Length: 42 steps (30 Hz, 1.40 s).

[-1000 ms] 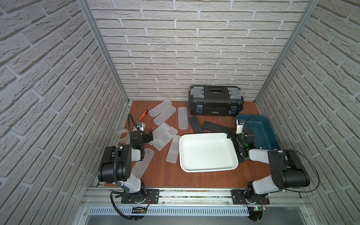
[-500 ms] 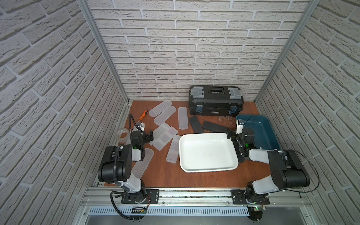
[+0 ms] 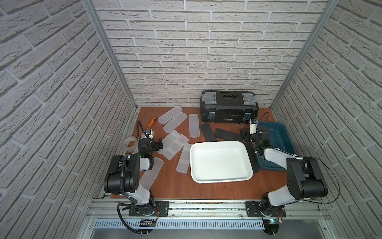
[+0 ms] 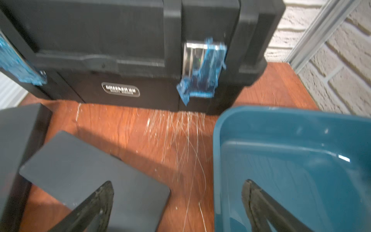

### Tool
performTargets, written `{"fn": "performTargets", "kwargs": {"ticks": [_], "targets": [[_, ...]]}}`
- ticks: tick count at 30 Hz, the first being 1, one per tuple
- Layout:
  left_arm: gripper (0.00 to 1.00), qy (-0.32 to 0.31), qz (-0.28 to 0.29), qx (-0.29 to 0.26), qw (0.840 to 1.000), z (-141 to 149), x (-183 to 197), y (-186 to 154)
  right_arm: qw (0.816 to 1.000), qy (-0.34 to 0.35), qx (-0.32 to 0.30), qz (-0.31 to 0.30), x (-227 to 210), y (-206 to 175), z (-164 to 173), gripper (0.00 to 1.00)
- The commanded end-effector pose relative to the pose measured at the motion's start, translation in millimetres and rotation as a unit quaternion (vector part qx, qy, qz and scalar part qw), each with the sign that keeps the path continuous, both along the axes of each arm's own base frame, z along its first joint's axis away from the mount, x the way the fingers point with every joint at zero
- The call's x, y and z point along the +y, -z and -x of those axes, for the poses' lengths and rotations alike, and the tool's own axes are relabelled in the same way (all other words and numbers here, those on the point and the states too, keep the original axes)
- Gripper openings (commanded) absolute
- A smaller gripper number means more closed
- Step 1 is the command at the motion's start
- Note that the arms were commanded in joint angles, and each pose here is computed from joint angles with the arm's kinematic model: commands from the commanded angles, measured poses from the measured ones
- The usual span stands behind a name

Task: Place the pencil cases by color into the storage box
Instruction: Pick up the pencil case from the center of the board.

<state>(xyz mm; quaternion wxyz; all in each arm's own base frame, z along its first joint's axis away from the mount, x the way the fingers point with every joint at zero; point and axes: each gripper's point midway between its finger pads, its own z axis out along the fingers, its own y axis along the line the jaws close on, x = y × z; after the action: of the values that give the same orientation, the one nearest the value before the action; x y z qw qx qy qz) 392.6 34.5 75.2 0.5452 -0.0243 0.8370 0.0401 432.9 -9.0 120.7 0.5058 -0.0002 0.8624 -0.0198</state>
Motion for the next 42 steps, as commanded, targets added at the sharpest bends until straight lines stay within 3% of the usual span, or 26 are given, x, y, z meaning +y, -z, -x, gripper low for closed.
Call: {"fn": "performTargets", "kwargs": {"ticks": [1,7,11,18,28,35,42], "targets": [[0.98,-0.007,-0.011,-0.019,1.000,-8,2,-19,0.997,0.007,0.072,-0.006,-2,28,16,1.00],[0.98,-0.012,-0.002,0.029,0.999,-14,4,-41,0.993,0.043,0.105,-0.025,-9,14,22,0.99],[0.98,-0.041,0.055,0.088,0.994,-26,1,-60,0.987,0.062,0.139,-0.052,-6,0,29,0.95],[0.98,-0.032,0.087,0.133,0.987,-29,-18,-96,0.986,0.070,0.123,-0.085,4,-52,54,0.95],[0.98,-0.008,0.079,0.226,0.971,14,-41,-123,0.990,-0.074,0.093,-0.070,102,-110,84,0.94],[0.98,0.039,0.096,0.267,0.958,48,-64,-125,0.974,-0.193,0.052,-0.105,169,-135,113,0.93],[0.98,0.084,0.097,0.316,0.940,74,-104,-101,0.959,-0.255,0.007,-0.122,189,-159,137,0.93]]}}
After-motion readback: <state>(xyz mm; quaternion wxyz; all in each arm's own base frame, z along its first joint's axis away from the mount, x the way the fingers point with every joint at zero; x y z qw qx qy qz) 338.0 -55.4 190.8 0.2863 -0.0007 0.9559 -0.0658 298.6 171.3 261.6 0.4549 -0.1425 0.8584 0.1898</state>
